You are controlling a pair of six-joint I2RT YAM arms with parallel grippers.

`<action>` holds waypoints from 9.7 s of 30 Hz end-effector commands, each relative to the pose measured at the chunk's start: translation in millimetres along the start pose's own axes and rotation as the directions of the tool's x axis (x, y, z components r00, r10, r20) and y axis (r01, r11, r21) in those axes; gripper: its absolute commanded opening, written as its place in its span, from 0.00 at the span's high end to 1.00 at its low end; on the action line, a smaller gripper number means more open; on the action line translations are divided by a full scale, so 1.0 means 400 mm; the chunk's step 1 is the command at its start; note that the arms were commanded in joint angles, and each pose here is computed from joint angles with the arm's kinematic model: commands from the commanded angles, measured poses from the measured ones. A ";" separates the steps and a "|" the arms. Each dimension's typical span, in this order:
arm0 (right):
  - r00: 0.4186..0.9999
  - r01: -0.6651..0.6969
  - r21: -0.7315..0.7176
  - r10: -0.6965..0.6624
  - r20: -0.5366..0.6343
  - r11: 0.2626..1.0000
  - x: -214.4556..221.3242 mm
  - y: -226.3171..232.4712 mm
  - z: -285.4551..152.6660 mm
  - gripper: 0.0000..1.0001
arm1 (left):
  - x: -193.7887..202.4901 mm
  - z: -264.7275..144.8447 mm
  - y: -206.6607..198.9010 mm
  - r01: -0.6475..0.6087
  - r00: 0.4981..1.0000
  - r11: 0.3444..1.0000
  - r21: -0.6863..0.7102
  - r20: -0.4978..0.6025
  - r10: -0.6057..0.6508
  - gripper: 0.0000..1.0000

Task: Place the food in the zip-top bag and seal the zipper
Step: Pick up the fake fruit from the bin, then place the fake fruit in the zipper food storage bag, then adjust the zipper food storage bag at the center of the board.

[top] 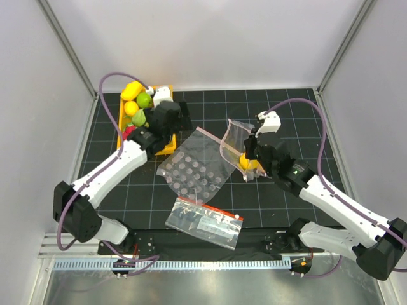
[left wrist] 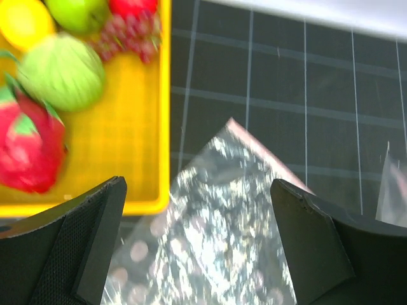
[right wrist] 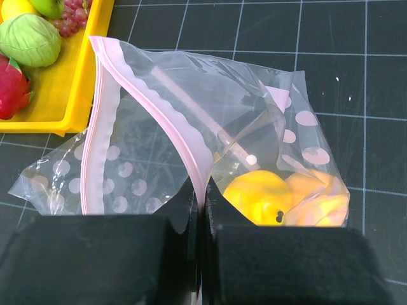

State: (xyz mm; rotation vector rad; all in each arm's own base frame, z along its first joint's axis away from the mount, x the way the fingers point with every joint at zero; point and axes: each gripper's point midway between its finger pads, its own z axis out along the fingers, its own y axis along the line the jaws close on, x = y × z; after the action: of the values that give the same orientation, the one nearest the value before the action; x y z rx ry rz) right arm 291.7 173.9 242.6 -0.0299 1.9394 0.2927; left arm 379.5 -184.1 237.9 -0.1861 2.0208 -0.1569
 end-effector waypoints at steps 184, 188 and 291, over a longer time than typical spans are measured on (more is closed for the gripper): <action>0.973 -0.072 0.020 0.066 0.223 0.997 -0.166 -0.046 -0.114 0.99 | 0.043 -0.366 -0.382 -0.050 0.998 0.644 0.763 0.015 0.059 1.00; 0.986 -0.035 -0.003 0.035 0.162 0.999 -0.135 -0.019 -0.083 0.99 | 0.046 -0.369 -0.355 -0.069 0.998 0.654 0.754 0.043 0.055 0.99; 0.986 -0.081 -0.071 0.090 0.137 0.994 -0.078 0.022 -0.041 0.99 | -0.249 0.280 0.350 -0.230 0.971 0.938 -0.259 -0.001 0.238 0.00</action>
State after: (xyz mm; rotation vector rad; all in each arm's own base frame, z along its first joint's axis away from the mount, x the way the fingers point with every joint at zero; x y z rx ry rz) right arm 282.2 171.5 268.6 0.0030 1.8392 0.3810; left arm 494.9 -46.0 261.1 -0.2034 1.9733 0.1716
